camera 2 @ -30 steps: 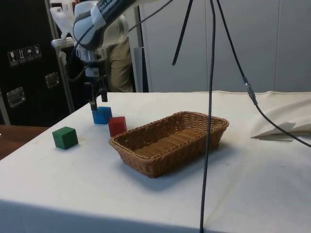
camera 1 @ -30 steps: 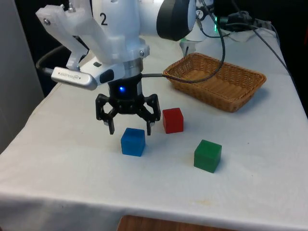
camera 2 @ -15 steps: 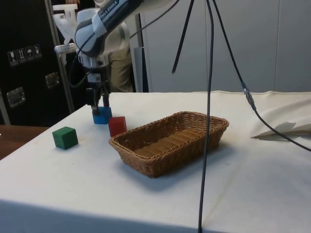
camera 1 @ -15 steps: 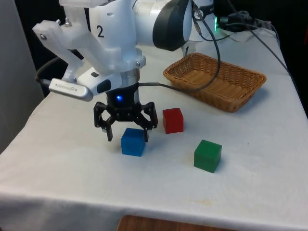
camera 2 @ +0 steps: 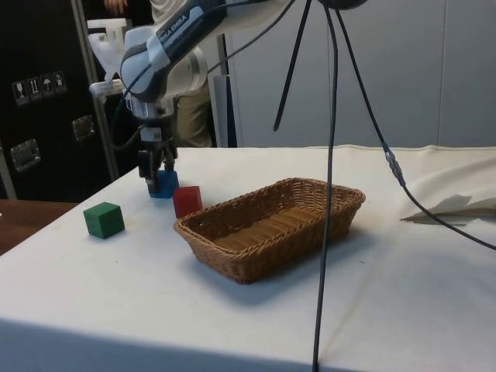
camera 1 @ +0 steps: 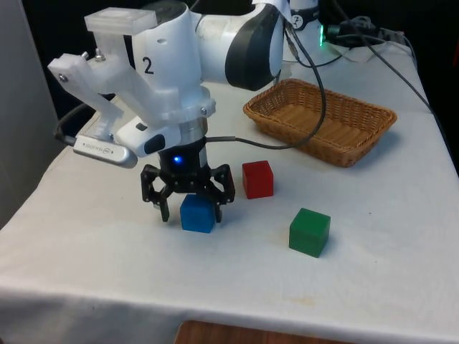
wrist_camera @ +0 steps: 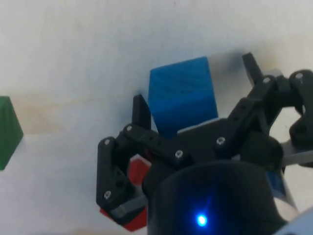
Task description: Pick up the blue cube and place it into the basket.
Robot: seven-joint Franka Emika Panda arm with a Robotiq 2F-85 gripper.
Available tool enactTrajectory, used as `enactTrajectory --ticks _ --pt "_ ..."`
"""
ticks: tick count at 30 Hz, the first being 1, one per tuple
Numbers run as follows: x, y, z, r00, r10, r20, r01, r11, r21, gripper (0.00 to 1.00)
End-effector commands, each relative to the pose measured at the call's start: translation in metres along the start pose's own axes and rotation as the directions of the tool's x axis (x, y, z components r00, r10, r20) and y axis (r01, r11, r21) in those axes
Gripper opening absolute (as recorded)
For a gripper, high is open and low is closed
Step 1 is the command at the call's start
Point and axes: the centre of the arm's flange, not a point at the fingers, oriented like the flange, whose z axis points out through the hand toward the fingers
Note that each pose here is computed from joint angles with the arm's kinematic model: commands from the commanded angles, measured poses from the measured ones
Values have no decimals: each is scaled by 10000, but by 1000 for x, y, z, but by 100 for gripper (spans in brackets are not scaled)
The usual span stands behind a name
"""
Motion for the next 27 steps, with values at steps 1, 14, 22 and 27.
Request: enactTrajectory --ticks 1,14,22,27 --pt "0 1 1 10000 7 2 -7 10000 70 100" --pt "0 2 1 10000 7 -3 -7 10000 49 0" --pt "1 2 -13 10000 -6 -17 6 10000 15 0" --pt "3 3 -26 10000 -15 -11 15 10000 15 0"
